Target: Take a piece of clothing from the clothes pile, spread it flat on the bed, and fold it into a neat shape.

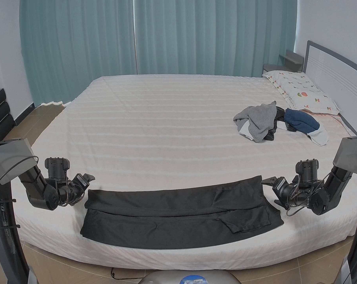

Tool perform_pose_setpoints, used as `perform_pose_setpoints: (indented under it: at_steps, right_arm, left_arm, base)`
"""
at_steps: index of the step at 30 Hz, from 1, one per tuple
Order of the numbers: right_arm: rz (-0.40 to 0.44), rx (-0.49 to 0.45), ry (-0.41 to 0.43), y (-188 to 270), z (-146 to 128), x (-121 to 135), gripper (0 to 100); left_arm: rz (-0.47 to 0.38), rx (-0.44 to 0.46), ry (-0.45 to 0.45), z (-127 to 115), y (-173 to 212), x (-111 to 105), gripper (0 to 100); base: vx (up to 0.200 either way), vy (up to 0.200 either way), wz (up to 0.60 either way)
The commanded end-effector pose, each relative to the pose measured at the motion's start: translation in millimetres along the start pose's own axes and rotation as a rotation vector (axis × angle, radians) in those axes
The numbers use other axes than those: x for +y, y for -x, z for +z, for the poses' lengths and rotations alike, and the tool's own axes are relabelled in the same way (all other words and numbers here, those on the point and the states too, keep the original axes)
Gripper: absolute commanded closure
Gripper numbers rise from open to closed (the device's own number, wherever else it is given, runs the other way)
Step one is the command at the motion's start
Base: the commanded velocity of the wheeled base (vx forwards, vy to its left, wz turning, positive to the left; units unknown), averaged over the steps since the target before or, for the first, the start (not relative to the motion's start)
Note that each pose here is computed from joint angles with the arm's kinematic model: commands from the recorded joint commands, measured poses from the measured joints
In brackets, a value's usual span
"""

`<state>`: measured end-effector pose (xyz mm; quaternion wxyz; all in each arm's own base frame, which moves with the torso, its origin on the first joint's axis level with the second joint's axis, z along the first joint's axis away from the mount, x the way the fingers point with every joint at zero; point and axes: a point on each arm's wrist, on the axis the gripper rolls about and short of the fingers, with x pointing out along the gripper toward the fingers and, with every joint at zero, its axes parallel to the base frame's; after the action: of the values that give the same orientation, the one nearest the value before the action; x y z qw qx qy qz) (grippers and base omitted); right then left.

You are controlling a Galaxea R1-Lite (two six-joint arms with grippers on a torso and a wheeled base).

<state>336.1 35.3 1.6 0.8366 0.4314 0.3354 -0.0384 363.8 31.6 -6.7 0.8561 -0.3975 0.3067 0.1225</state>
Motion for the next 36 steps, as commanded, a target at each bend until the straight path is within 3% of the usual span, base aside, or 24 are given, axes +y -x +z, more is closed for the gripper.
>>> perform_pose_setpoints:
  at_steps: [1, 36]
  right_arm:
    - [0.002, -0.001, -0.008, 1, 0, 1, 0]
    - [-0.006, 0.011, -0.008, 2, -4, -1, 0]
  left_arm:
    - [-0.023, -0.015, 0.002, 6, 13, -5, 0]
    - [-0.053, 0.031, 0.031, 1, 38, -4, 0]
  base:
    - [0.0, 0.0, 0.0]
    - [0.006, 0.0, 0.0]
